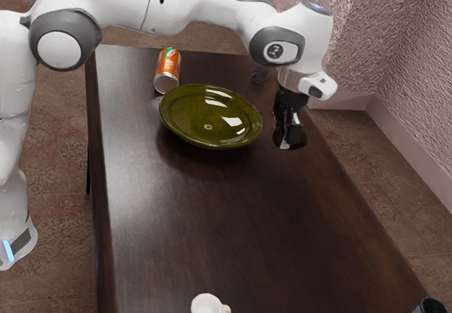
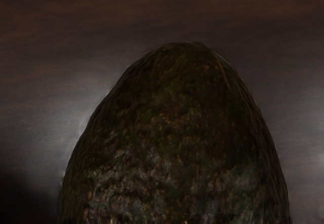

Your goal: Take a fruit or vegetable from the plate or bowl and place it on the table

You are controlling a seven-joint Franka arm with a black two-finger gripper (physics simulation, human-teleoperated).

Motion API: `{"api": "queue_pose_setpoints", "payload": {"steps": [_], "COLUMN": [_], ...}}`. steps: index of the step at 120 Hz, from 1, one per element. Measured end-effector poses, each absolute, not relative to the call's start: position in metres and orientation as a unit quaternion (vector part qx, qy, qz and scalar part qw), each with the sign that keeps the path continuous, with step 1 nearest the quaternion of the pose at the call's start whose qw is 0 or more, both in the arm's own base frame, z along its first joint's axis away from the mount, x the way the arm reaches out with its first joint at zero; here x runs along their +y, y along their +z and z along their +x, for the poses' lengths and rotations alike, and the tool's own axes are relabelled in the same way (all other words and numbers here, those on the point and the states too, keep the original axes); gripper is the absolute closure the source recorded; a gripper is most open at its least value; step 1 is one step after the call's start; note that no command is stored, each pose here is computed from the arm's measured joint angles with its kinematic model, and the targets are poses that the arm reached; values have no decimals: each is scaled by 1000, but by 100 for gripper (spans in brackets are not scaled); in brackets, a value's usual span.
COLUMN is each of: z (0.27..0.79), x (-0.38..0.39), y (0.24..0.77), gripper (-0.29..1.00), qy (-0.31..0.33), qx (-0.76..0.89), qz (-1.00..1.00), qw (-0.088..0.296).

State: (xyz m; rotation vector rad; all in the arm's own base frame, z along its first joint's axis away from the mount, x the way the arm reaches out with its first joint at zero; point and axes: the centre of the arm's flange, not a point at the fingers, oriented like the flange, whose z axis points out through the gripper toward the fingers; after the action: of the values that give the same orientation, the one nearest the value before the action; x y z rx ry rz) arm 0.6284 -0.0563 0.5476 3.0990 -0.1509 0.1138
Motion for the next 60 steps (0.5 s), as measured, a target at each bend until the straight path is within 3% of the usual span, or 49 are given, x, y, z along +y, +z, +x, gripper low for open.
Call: {"api": "queue_pose_setpoints", "payload": {"steps": [35,45,60], "z": [659,660,658], "x": [-84,-85,-92], "y": [508,506,507], "gripper": [39,21,9], "qy": [17,15,16], "qx": [-69,-69,-74], "qz": [997,997,997], "qw": [22,25,29]}}
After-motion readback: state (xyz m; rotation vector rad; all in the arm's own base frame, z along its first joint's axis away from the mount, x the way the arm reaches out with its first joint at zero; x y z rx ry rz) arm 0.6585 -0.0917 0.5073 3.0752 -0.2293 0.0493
